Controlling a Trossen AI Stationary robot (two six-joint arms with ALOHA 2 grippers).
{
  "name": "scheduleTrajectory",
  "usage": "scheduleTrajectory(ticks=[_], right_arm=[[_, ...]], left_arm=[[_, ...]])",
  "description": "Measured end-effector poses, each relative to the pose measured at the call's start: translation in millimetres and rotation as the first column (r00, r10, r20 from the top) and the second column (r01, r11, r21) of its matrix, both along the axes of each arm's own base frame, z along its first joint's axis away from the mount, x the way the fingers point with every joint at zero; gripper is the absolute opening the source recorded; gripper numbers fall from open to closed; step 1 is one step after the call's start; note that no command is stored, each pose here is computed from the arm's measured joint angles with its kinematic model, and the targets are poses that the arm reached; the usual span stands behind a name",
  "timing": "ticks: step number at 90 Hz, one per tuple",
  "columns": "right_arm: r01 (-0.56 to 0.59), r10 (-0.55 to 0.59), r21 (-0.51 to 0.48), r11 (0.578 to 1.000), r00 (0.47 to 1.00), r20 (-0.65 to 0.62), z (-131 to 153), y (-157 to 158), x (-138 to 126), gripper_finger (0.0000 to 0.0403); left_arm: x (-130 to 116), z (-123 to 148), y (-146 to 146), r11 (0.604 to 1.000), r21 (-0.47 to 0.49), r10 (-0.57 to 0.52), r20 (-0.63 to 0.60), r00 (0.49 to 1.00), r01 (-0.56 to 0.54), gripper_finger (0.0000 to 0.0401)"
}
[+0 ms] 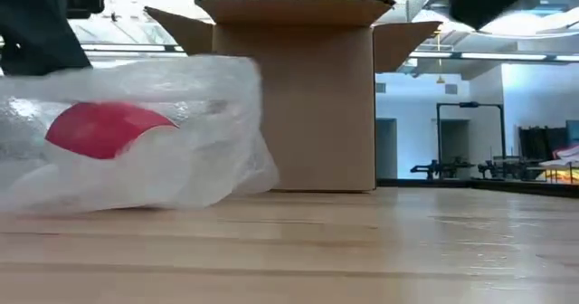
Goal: Wrap mug
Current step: Pack the red mug with the bubble wrap
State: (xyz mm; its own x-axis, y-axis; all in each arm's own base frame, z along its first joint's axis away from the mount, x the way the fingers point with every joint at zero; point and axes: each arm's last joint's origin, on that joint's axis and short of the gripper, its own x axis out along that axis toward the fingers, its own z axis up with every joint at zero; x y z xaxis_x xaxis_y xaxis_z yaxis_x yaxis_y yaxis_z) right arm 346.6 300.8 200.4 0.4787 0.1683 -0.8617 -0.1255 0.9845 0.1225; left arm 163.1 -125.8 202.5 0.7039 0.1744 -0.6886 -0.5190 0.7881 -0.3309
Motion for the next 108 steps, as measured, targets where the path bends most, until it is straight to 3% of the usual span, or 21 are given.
scheduleTrajectory(ticks=[11, 27, 44, 57, 74, 79, 90, 99, 108], right_arm=[[-0.004, 0.004, 0.006, 1.000, 1.000, -0.006, -0.2, 6.6, -6.3, 0.0163], [0.009, -0.008, -0.034, 0.999, 0.999, 0.042, 0.5, 12.9, -11.6, 0.0163], [0.028, -0.024, -0.056, 0.998, 0.998, 0.065, 0.8, 10.3, -9.1, 0.0163], [0.054, -0.043, -0.104, 0.993, 0.994, 0.104, 1.2, 5.2, -4.8, 0.0163], [0.078, -0.058, -0.146, 0.986, 0.989, 0.136, 1.7, -3.2, 2.5, 0.0163], [0.083, -0.063, -0.143, 0.986, 0.988, 0.139, 1.9, -3.3, 2.9, 0.0163], [0.069, -0.041, -0.173, 0.983, 0.987, 0.158, 3.1, 5.1, -5.6, 0.0163], [0.071, -0.031, -0.202, 0.977, 0.981, 0.192, 15.9, 11.3, -18.8, 0.0163], [0.093, -0.039, -0.210, 0.973, 0.967, 0.251, 31.5, 15.6, -29.5, 0.0163]], left_arm=[[2.9, -3.5, -1.4, 1.000, -0.002, 0.006, 0.004, 1.000, -0.006, 0.0220], [13.6, -30.5, -7.6, 0.999, -0.043, -0.005, 0.032, 0.999, 0.007, 0.0213], [22.0, -39.2, -14.2, 1.000, -0.012, -0.020, 0.061, 0.998, 0.021, 0.0193], [23.1, -39.5, -15.0, 1.000, -0.015, -0.016, 0.071, 0.997, 0.017, 0.0141], [28.2, -34.4, -20.1, 0.996, -0.010, -0.087, 0.123, 0.989, 0.089, 0.0027], [29.2, -32.1, -20.5, 0.996, 0.009, -0.093, 0.121, 0.988, 0.093, 0.0012], [34.4, -10.9, -25.7, 0.987, 0.042, -0.157, 0.086, 0.984, 0.154, 0.0005], [42.1, 30.5, -28.1, 0.981, 0.048, -0.191, 0.037, 0.981, 0.189, 0.0004], [49.4, 64.5, -21.4, 0.973, 0.092, -0.204, -0.093, 0.975, 0.212, 0.0002]])
